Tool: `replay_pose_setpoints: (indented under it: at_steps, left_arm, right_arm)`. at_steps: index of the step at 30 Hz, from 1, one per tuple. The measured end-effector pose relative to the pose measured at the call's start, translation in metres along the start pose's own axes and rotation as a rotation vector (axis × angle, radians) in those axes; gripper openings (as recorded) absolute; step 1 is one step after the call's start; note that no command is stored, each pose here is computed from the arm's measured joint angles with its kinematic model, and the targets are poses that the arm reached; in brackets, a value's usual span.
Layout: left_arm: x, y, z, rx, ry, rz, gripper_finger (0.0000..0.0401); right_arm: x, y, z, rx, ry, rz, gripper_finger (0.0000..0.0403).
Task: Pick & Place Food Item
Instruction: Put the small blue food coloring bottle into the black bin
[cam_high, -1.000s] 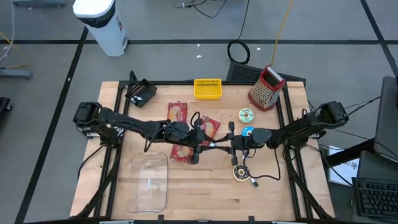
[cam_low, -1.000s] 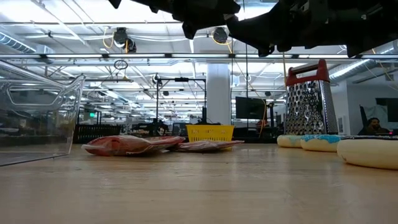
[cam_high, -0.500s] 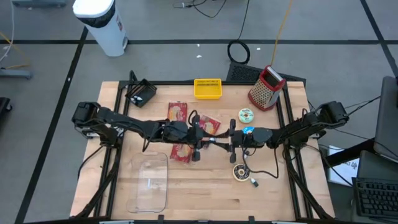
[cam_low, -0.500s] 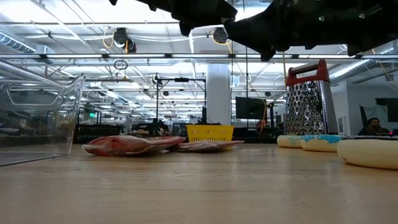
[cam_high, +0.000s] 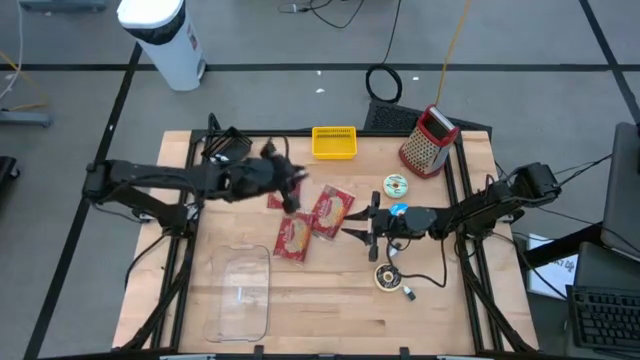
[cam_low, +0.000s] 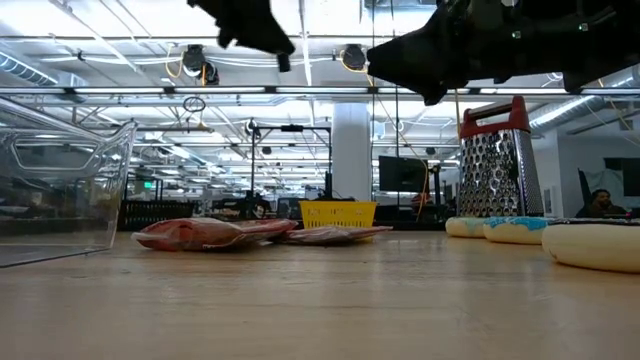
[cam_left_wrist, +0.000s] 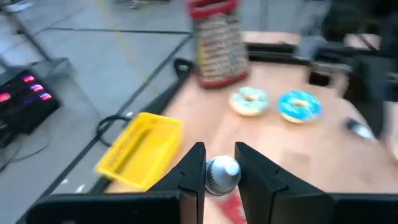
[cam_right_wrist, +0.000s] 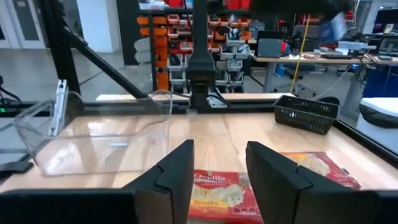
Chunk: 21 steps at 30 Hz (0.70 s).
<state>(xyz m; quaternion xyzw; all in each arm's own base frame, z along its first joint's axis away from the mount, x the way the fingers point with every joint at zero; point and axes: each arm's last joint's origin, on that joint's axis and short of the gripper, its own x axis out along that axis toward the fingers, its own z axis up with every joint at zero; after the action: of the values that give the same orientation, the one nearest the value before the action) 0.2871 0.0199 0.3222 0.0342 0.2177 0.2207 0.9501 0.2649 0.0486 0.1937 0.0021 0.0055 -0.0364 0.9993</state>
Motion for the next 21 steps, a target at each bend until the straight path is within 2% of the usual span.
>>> replay_pose_setpoints:
  at_steps: [2, 6, 12, 18, 21]
  left_arm:
    - [-0.004, 0.015, -0.001, -0.029, 0.017, 0.038, 0.0063]
    - [-0.010, 0.046, -0.019, -0.078, 0.038, 0.130, 0.0068]
    - [-0.020, 0.094, -0.079, -0.233, 0.107, 0.310, 0.0062]
    - [-0.040, 0.136, -0.126, -0.467, 0.069, 0.528, 0.0073]
    - [-0.040, 0.147, -0.152, -0.563, 0.104, 0.564, 0.0071]
  right_arm:
    - [0.000, 0.000, -0.001, -0.003, 0.009, 0.000, 0.0133]
    - [0.000, 0.000, -0.002, -0.005, 0.016, 0.000, 0.0135]
    - [0.000, 0.000, -0.005, -0.013, 0.045, -0.003, 0.0135]
    - [0.001, -0.006, -0.007, -0.018, 0.066, -0.025, 0.0133]
    - [0.002, -0.009, -0.008, -0.012, 0.076, -0.038, 0.0135]
